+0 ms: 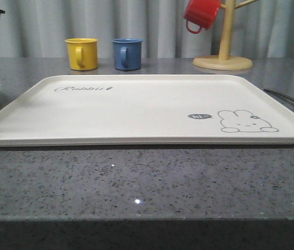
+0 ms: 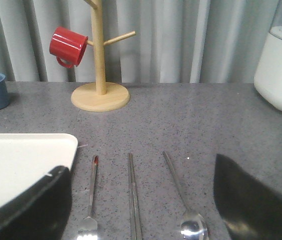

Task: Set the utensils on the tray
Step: 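Lift the white plate with the left gripper and carry it over the tray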

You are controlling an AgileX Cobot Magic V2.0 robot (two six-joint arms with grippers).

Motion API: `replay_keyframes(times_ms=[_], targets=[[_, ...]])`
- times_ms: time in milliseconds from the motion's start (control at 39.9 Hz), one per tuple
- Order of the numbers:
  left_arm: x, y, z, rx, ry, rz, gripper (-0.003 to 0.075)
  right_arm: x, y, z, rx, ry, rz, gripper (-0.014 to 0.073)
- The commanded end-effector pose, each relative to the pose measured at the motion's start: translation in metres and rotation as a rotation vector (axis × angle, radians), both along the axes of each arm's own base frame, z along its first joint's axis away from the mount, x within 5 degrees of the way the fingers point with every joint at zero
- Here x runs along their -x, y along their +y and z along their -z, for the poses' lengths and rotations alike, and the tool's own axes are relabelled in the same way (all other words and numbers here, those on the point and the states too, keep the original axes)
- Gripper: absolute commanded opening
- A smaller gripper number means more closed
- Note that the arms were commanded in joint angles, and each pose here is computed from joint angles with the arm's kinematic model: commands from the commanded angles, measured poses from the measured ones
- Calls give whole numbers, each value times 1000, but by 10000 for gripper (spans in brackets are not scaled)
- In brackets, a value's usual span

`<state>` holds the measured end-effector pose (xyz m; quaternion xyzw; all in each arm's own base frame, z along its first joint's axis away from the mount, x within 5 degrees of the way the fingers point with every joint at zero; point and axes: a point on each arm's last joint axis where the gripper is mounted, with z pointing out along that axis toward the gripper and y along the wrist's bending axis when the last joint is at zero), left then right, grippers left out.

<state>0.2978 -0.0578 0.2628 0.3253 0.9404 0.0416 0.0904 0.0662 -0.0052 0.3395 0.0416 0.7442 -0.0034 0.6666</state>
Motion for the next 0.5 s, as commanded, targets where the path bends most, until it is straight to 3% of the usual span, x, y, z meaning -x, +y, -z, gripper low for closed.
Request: replay_keyframes(times_ms=[0, 151, 301, 477], targets=[[3, -5, -31, 37, -104, -8, -18, -1, 0, -18, 18, -98, -4, 608], [9, -29, -86, 74, -256, 71, -18, -1, 0, -18, 18, -98, -4, 608], [25, -85, -131, 45, -440, 211, -18, -1, 0, -18, 18, -98, -4, 608], [46, -167, -122, 66, -411, 439, -18, -1, 0, -18, 18, -98, -4, 608]])
